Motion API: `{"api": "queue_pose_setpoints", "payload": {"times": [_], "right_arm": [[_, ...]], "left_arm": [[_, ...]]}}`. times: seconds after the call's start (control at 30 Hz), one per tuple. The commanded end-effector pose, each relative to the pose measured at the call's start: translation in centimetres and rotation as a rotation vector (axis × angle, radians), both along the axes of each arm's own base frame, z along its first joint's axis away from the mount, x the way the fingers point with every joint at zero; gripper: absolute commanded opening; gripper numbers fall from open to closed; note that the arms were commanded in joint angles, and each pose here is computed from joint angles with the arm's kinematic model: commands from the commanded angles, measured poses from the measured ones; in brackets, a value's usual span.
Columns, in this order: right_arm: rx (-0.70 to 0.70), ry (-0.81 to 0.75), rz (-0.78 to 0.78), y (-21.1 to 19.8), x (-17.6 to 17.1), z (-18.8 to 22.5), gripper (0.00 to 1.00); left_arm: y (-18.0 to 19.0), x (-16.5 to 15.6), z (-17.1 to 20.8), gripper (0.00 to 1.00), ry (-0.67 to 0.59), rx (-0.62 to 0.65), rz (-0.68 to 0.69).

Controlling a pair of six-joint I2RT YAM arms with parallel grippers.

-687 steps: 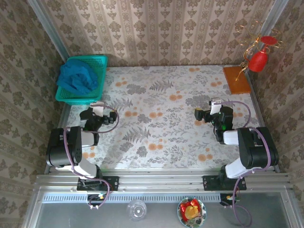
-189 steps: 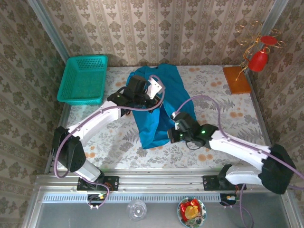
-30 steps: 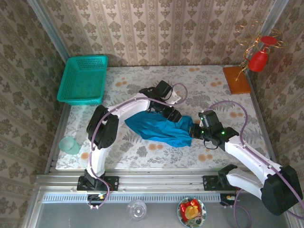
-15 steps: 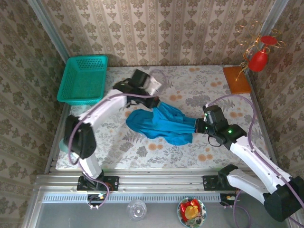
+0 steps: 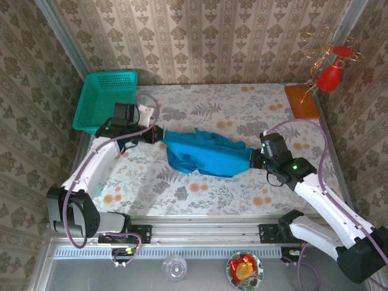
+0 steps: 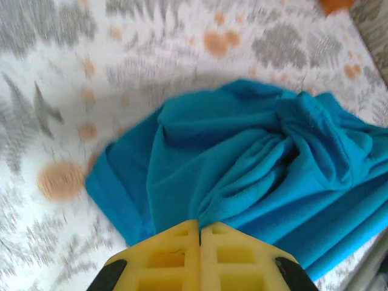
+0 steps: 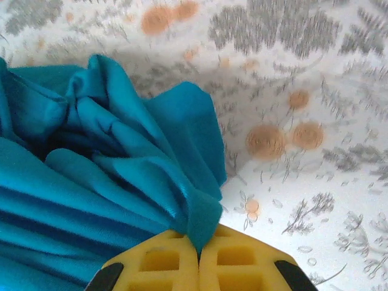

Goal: Fold the inside-out t-shirt

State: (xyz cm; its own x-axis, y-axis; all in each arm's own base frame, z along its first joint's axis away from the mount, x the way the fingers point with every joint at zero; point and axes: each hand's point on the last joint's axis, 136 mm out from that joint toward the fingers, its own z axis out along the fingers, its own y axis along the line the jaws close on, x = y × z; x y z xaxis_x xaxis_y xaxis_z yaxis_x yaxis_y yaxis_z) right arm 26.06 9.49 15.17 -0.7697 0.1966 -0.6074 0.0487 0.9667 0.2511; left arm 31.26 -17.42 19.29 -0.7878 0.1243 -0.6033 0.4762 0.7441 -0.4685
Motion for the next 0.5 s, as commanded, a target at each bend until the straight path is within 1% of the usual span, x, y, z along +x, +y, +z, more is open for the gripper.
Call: {"api": "queue_pose_setpoints", "payload": {"times": [0.0, 0.03, 0.07, 0.13, 0.2, 0.23, 0.27, 0.33, 0.4, 0.47], "right_arm": [[-0.035, 0.208, -0.072, -1.7, -3.0, -5.4, 0.00], [-0.019, 0.241, -0.064, -1.2, -3.4, -6.2, 0.00], [-0.009, 0.260, -0.061, -1.0, -3.5, -6.6, 0.04], [0.001, 0.277, -0.052, -0.6, -3.6, -6.7, 0.16], [0.008, 0.256, -0.037, -0.2, -3.2, -5.8, 0.27], [0.031, 0.237, -0.022, 0.4, -2.8, -5.0, 0.32], [0.055, 0.218, -0.005, 1.0, -2.3, -4.2, 0.35], [0.093, 0.180, 0.027, 2.5, -1.2, -2.3, 0.39], [0.094, 0.152, 0.071, 4.0, -0.3, -0.8, 0.41], [0.092, 0.140, 0.122, 5.8, 0.5, 0.4, 0.42]], "left_arm": [[0.9, -0.8, -3.0, 0.00, 0.054, -0.008, 0.080], [0.5, -1.6, -4.3, 0.00, 0.084, -0.007, 0.072], [0.1, -2.3, -5.1, 0.01, 0.101, -0.005, 0.064], [-0.9, -3.6, -6.6, 0.08, 0.128, 0.005, 0.044], [-1.5, -4.3, -7.5, 0.12, 0.147, 0.016, 0.030], [-1.7, -4.5, -7.7, 0.16, 0.152, 0.018, 0.029], [-1.7, -4.6, -7.8, 0.21, 0.152, 0.022, 0.031], [-1.7, -4.5, -7.8, 0.32, 0.147, 0.031, 0.037], [-1.6, -4.3, -7.3, 0.37, 0.130, 0.034, 0.043], [-1.5, -4.0, -6.6, 0.39, 0.110, 0.038, 0.051]]}}
